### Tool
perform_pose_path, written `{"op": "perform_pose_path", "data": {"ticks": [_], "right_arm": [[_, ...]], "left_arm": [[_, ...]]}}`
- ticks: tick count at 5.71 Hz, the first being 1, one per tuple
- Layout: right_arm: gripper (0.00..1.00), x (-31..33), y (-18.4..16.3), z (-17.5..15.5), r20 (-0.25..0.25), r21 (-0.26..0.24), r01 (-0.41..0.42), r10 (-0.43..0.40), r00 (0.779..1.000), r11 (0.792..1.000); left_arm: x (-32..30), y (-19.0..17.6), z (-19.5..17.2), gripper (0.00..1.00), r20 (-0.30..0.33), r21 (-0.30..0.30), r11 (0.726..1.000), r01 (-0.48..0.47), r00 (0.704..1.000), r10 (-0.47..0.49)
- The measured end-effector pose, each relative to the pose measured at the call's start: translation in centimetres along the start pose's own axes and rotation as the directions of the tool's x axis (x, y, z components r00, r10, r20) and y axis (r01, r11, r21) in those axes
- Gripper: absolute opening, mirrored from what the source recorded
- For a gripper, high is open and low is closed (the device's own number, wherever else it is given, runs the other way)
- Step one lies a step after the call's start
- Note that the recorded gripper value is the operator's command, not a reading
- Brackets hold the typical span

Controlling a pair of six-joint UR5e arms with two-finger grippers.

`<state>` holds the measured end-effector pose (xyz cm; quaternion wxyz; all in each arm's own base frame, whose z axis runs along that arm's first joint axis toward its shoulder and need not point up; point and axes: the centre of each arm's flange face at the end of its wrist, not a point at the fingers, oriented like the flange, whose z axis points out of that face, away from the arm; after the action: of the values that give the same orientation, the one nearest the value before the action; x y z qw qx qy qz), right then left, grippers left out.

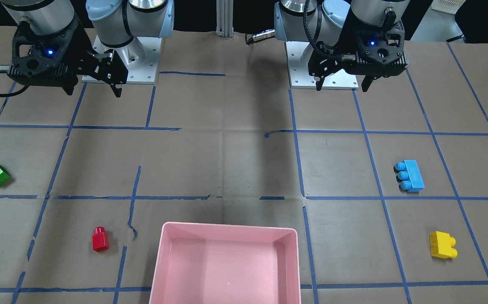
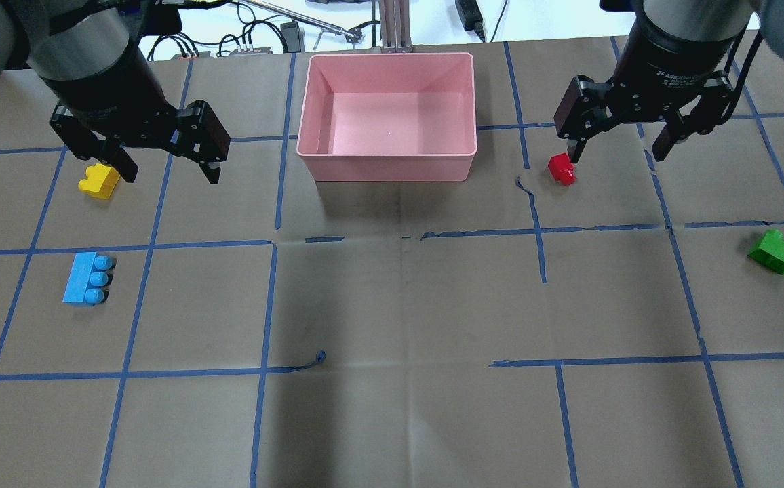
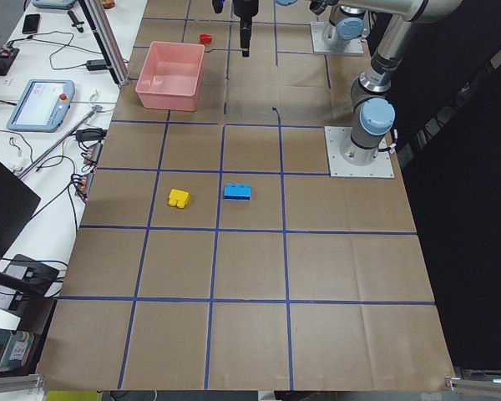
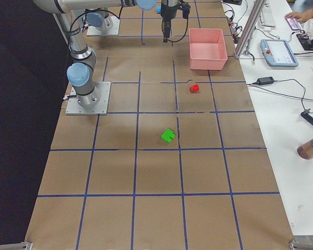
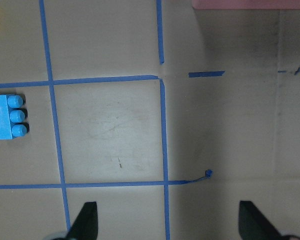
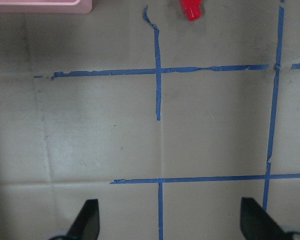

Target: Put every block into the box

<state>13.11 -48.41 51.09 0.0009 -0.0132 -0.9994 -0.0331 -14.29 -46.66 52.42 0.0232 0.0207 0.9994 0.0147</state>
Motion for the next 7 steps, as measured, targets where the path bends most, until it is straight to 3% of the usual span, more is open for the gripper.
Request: {"op": "perform_pose_path", "data": {"ticks": [3, 5, 7], "right_arm": [[1.0, 0.0, 0.0, 0.1, 0.0, -0.001, -0.007, 0.007, 1.0, 1.0], [1.0, 0.0, 0.0, 0.1, -0.001, -0.003, -0.008, 0.008, 1.0, 1.0], [1.0, 0.5, -0.2, 0.2, -0.007, -0.004, -0.008, 0.008, 1.0, 1.0]], "left_arm": [[-2.8, -0.6, 0.0, 1.0, 0.0, 0.002, 0.999, 0.054, 0.999, -0.054], [-9.8, -1.8, 0.7, 1.0, -0.007, -0.014, 0.993, 0.117, 0.993, -0.117], [-18.1, -3.1, 4.9, 1.0, -0.031, -0.065, 0.996, 0.057, 0.998, -0.059]]}}
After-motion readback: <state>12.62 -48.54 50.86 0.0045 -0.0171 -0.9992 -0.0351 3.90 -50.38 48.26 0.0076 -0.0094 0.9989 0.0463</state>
